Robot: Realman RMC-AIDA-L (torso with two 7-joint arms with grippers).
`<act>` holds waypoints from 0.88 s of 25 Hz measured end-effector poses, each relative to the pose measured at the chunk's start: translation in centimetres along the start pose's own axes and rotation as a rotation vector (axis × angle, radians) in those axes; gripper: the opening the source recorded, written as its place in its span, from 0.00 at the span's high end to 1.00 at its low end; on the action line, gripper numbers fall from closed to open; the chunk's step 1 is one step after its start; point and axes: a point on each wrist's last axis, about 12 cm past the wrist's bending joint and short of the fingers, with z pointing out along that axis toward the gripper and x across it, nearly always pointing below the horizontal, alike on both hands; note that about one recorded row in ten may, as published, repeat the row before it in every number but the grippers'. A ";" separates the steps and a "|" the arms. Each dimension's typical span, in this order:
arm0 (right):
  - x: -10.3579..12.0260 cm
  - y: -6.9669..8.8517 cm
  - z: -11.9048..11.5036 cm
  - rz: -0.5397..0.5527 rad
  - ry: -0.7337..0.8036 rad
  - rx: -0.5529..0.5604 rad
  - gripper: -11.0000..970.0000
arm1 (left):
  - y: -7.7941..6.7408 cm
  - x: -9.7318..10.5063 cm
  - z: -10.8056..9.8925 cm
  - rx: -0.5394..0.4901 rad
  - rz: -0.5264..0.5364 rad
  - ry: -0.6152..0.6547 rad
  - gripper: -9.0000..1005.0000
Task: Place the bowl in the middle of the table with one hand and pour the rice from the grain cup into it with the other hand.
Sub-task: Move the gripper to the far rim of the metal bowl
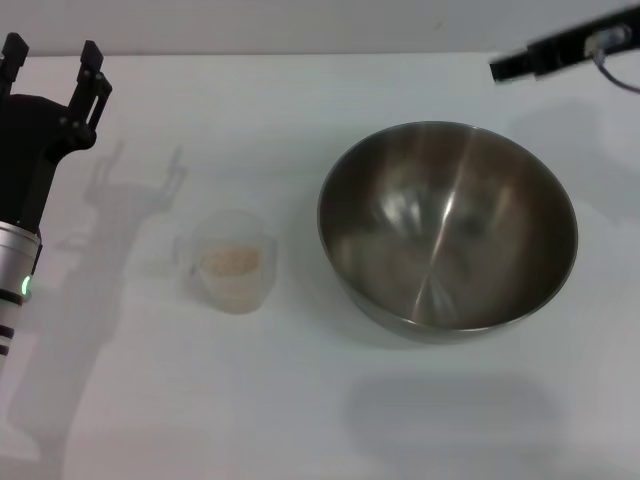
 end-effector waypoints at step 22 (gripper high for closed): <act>3.9 -1.6 5.2 -0.041 0.266 -0.085 0.37 | 0.2 0.0 0.3 -0.005 0.011 0.002 0.28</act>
